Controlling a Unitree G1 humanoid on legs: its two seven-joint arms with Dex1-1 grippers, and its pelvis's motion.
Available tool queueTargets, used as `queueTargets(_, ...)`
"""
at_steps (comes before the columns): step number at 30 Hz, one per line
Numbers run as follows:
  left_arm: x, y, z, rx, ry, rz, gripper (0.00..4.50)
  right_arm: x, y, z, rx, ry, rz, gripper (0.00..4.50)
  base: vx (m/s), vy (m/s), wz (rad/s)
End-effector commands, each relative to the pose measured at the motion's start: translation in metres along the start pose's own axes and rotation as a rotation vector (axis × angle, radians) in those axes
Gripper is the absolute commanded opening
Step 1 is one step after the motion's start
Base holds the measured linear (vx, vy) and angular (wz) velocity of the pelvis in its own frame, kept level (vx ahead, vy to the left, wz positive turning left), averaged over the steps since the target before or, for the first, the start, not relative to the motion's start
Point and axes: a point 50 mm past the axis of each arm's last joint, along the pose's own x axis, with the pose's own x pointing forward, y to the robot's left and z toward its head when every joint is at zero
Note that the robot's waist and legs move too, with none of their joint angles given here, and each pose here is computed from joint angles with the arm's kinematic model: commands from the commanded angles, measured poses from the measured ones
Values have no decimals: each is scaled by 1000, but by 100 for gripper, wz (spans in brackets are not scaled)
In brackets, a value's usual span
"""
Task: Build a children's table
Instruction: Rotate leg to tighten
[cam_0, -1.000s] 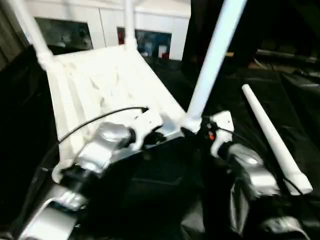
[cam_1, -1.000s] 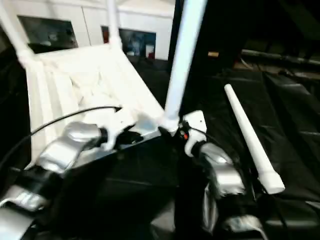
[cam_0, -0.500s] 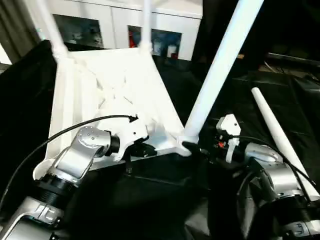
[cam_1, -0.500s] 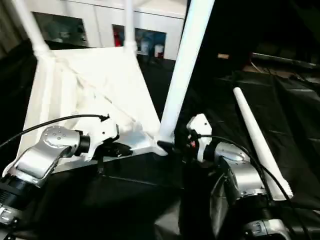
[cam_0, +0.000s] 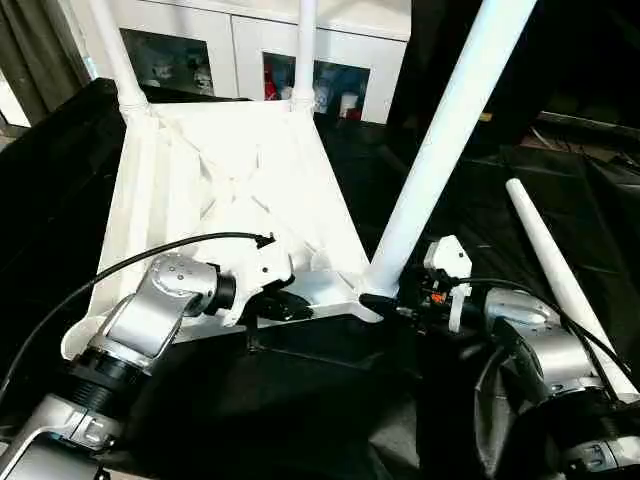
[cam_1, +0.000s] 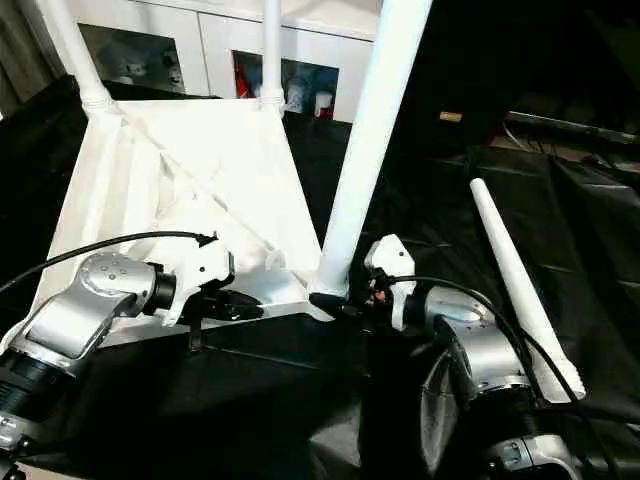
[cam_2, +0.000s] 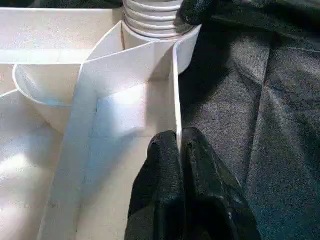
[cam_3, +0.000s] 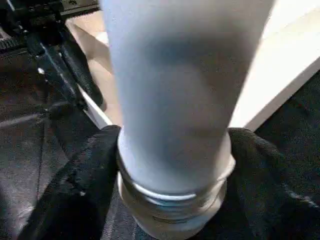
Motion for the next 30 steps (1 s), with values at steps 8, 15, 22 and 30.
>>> queueTargets(8, 7, -1, 13, 38, -46, -34, 0, 4, 1, -8, 45, 8, -70, 277, 0, 0, 0)
queueTargets(15, 28, 11, 13, -61, -66, 142, 0, 22, -7, -25, 229, -15, -460, 275, 0, 0, 0)
queueTargets(22, 69, 1, 25, -120, -70, 273, 0, 63, 11, -26, 321, -21, -642, 331, 0, 0, 0)
queueTargets(30, 63, -14, 20, -67, -55, 210, 0, 61, 22, -16, 281, -70, -505, 385, 0, 0, 0)
